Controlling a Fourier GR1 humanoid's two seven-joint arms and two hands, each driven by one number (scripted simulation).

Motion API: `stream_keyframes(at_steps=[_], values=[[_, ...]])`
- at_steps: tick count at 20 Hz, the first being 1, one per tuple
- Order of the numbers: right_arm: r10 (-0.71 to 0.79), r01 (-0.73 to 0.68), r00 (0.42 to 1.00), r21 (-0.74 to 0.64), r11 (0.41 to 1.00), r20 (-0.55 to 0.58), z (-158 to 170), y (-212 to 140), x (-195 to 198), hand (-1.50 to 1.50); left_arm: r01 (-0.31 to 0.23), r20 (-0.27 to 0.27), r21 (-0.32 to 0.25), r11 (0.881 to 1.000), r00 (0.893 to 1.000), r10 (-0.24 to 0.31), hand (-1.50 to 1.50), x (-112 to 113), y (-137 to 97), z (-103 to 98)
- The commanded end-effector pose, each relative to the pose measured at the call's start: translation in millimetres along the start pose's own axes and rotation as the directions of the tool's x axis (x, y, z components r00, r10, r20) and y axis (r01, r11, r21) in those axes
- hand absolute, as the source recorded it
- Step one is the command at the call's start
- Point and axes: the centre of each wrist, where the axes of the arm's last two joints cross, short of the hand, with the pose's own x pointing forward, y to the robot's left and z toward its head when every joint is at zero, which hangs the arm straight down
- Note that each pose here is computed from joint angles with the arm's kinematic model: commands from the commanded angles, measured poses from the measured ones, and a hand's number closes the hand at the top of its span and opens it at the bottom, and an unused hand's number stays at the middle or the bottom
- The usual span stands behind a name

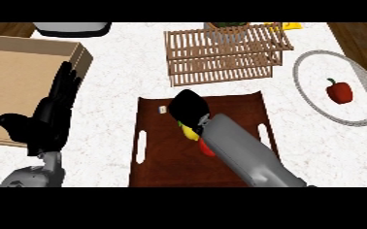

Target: Pick the lemon from the tray and place it in the tiered shelf

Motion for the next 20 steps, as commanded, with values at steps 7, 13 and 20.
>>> stream_keyframes(at_steps=[7,13,20], values=[[-0.444,0.402,0.708,-0.203,0.893,-0.55,35,53,3,1.5,-0.001,-0.009,0.036,0.999,1.0,0.002,0.0,-4,15,11],[-0.604,0.499,0.678,-0.341,0.797,-0.419,78,-13,56,1.5,0.002,-0.013,0.026,1.0,1.0,-0.002,0.0,-7,7,-3],[-0.81,0.524,0.544,-0.666,0.531,-0.218,128,-87,67,1.5,0.009,-0.007,0.024,1.0,1.0,-0.009,0.0,-4,17,-5]])
